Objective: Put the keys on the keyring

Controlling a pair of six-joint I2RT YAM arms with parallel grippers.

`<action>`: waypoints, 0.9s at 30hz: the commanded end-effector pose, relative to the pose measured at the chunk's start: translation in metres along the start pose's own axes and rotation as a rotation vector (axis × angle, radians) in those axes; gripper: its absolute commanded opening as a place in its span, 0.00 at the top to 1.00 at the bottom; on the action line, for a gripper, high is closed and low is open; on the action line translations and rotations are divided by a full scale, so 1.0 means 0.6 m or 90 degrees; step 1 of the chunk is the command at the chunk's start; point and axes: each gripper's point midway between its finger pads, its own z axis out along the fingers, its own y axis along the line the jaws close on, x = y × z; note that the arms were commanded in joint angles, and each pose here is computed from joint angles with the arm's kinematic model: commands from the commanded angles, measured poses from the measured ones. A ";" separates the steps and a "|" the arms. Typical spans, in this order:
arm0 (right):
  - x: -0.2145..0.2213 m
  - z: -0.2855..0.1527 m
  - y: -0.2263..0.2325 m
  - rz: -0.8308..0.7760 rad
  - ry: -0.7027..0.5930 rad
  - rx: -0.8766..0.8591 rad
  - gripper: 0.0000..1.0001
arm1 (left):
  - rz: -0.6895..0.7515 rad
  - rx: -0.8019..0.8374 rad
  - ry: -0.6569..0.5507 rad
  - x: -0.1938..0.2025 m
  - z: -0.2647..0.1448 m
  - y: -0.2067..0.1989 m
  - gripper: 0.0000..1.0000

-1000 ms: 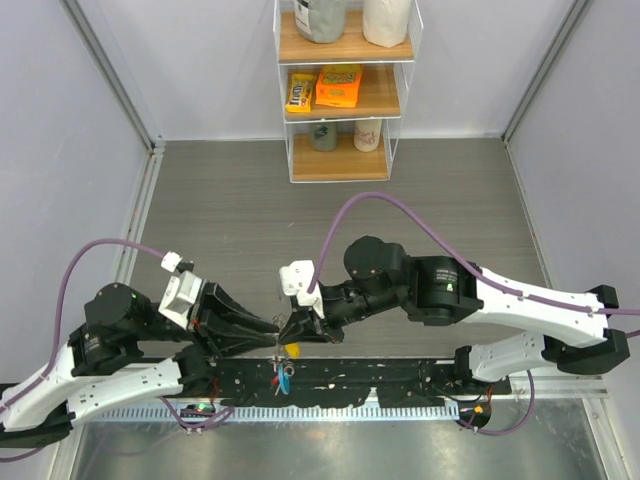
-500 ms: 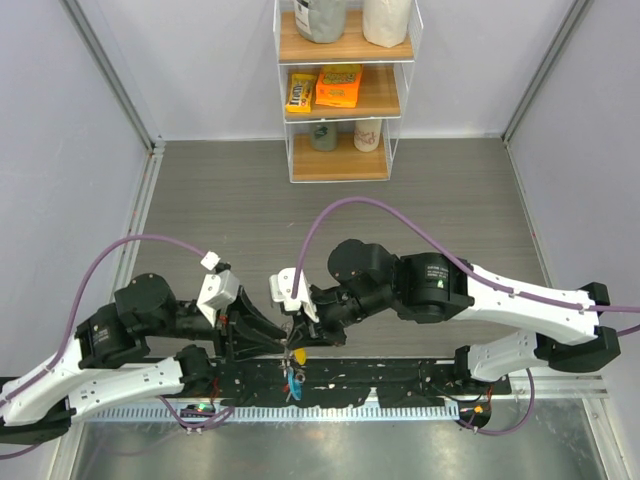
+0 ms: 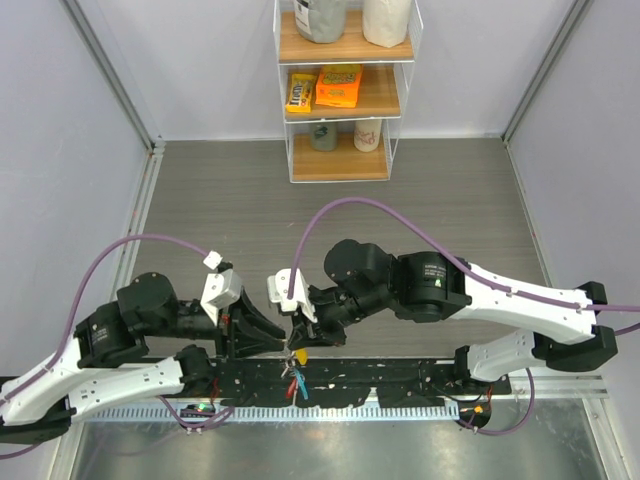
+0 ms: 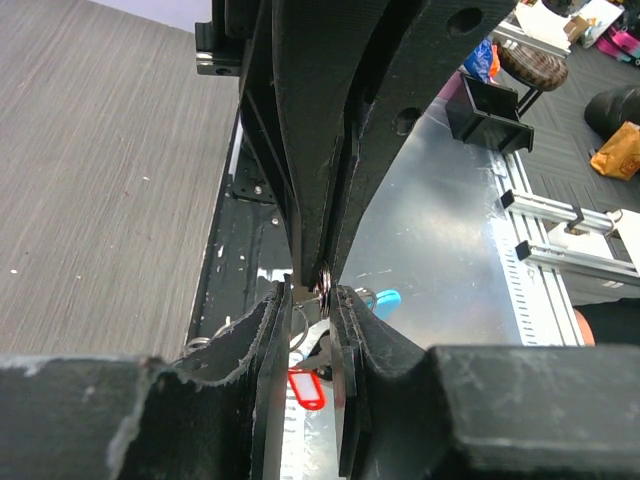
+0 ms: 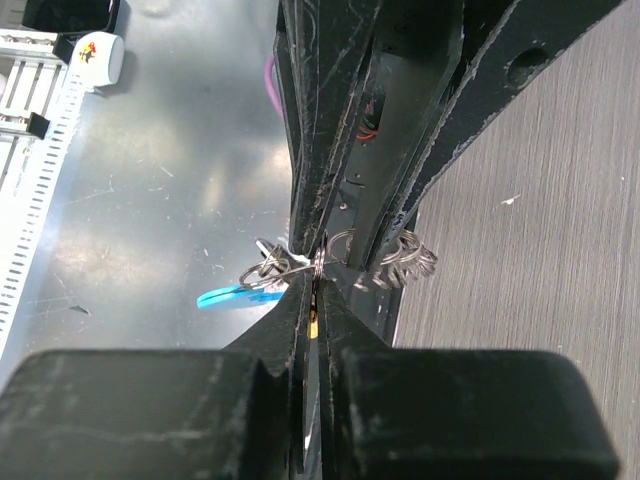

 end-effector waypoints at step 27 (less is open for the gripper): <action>-0.070 -0.045 -0.001 -0.041 -0.151 0.053 0.60 | 0.049 0.000 -0.089 -0.053 -0.009 -0.007 1.00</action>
